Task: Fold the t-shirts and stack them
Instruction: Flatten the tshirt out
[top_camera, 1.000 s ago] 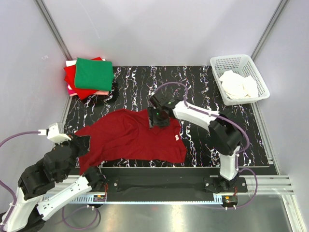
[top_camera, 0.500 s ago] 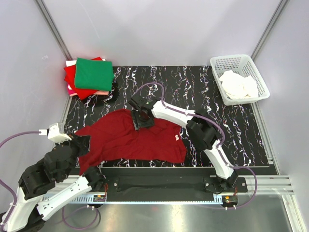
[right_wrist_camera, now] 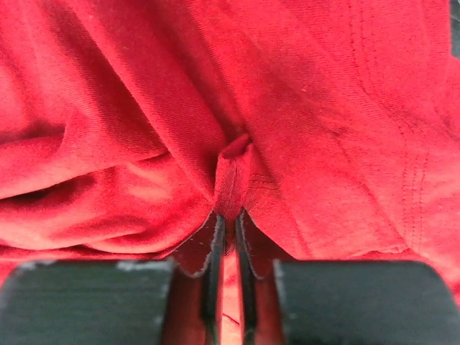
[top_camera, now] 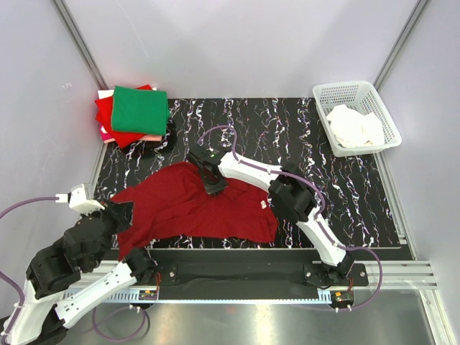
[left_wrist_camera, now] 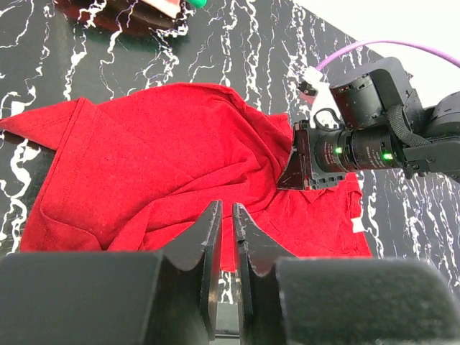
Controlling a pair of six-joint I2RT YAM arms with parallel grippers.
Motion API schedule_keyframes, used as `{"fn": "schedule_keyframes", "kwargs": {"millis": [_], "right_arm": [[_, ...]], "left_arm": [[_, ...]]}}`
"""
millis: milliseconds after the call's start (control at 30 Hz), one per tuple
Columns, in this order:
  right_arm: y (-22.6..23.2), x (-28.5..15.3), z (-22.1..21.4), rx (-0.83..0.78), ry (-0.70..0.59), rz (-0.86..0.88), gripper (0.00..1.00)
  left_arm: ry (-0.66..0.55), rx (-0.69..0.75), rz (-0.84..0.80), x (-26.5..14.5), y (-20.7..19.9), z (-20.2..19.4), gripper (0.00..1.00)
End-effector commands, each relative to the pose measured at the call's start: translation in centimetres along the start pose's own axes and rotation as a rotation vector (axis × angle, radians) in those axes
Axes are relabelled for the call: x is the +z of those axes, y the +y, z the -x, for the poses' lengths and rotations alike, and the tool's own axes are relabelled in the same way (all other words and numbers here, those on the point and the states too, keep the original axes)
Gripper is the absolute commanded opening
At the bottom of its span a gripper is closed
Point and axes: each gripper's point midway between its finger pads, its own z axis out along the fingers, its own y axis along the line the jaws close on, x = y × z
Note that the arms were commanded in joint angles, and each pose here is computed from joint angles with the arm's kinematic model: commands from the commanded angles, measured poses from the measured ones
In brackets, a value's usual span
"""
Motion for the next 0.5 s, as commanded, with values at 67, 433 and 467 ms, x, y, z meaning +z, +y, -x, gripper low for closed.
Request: {"fn": "schedule_keyframes", "kwargs": {"millis": [67,433,467], "right_arm": [[-0.9,-1.1,0.1,-0.005,-0.033,-0.068,0.08],[-7.4,-5.7,-0.7,0.015,-0.117,-0.242,0.00],[-8.6,-6.0,-0.6,0.026,-0.123,-0.272,0.00]], "left_arm": [[-0.027,-0.027,-0.028,0.0,-0.6,0.6,0.15],[-0.014,-0.012,-0.022,0.3,-0.8,0.3,0.12],[-0.006,-0.010,-0.023,0.3,-1.0,0.2,0.10]]}}
